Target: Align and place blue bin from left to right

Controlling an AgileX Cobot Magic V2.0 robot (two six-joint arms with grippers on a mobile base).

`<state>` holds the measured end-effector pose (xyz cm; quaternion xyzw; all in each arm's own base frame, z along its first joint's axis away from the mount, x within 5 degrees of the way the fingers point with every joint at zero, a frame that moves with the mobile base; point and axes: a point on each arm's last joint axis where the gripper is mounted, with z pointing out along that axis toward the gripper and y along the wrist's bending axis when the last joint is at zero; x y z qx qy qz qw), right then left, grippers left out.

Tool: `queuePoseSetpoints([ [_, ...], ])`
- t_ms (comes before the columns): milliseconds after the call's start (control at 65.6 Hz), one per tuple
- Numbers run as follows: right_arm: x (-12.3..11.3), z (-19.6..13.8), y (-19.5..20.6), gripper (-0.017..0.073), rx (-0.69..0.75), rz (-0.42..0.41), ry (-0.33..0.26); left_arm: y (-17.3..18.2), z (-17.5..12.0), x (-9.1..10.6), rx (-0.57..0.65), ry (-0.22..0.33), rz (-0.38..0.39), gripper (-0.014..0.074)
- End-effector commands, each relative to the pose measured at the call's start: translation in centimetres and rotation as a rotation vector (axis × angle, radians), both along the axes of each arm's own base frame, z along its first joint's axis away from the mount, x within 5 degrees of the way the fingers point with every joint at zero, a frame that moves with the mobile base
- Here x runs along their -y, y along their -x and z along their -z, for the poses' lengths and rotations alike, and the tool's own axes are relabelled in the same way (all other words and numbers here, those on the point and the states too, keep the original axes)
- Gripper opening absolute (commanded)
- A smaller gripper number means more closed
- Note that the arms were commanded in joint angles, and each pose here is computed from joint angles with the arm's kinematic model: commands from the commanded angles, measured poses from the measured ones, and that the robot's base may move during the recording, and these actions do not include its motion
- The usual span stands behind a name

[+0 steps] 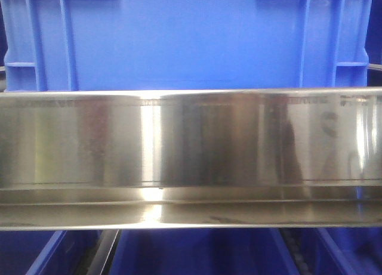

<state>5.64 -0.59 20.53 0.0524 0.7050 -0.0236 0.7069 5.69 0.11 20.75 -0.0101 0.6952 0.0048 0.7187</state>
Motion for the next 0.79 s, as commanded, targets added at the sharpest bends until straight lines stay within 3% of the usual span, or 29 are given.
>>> queuePoseSetpoints([
  [0, 0.04, -0.26, 0.03, -0.0069, 0.026, 0.007, 0.015, 0.05, -0.25, 0.04, 0.019, -0.003, 0.007, -0.0111],
  [777, 0.07, -0.71, 0.06, -0.0069, 0.076, 0.010, 0.021, 0.13, -1.02, -0.01, 0.105, 0.004, 0.002, -0.0111],
])
